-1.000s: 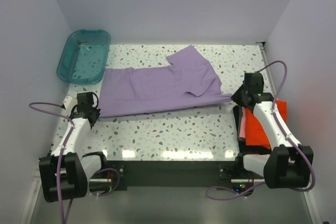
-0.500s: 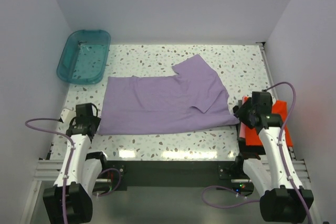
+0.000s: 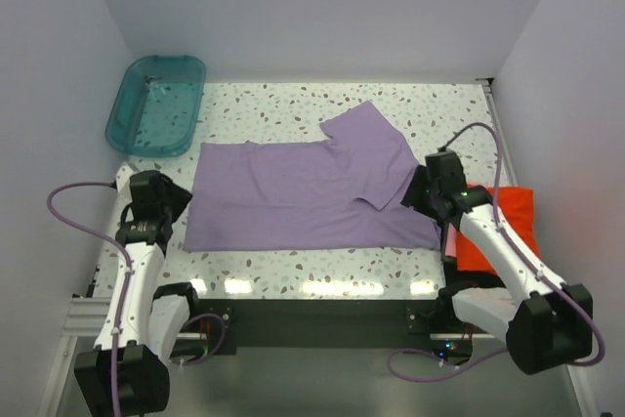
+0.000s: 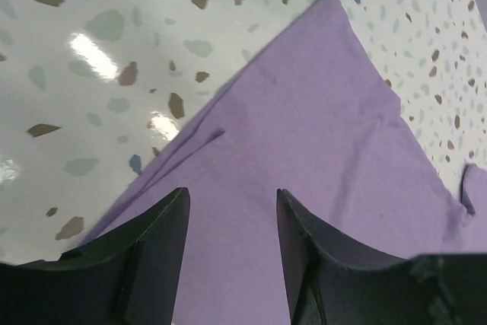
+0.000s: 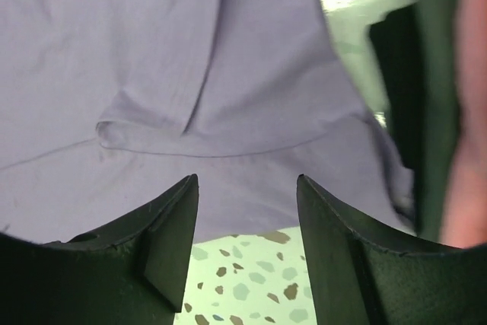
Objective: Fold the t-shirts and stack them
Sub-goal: Fold the tshirt
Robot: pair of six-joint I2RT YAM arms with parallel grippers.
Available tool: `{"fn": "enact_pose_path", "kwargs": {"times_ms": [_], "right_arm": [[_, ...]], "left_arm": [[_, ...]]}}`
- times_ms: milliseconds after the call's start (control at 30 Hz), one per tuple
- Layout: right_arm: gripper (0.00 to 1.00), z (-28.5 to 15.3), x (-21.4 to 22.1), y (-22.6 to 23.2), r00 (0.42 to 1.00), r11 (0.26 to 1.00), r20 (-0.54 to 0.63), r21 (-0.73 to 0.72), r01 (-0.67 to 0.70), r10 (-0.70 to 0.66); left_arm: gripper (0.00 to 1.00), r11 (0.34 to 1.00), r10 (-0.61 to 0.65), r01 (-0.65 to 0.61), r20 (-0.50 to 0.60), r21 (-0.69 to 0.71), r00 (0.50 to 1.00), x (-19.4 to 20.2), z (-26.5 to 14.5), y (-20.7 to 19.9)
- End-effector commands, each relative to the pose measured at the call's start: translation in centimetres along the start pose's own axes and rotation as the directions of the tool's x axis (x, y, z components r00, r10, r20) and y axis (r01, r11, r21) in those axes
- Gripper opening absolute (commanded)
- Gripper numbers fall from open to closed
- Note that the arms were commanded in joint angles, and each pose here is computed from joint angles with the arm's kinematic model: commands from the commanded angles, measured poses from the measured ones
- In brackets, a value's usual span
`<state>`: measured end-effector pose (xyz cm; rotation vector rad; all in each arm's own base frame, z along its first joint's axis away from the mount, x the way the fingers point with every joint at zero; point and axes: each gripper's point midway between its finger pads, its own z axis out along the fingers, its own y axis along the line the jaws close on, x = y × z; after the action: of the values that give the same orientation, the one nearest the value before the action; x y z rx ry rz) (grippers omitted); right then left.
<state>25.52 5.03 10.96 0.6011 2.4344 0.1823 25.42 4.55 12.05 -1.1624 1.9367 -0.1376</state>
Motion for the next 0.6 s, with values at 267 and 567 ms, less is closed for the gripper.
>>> {"fn": "enact_pose_path", "kwargs": {"times_ms": [267, 567], "right_arm": [[0.57, 5.4, 0.7, 7.8, 0.999, 0.995, 0.053, -0.104, -0.002, 0.008], [0.57, 8.4, 2.5, 9.4, 1.0, 0.995, 0.006, -0.101, -0.028, 0.029]], "left_arm": [[0.52, 0.925, 0.224, -0.183, -0.088, 0.332, 0.971, 4.7, -0.4, -7.2], [0.52, 0.922, 0.242, -0.192, -0.113, 0.336, 0.964, 5.8, 0.6, -6.9]]}}
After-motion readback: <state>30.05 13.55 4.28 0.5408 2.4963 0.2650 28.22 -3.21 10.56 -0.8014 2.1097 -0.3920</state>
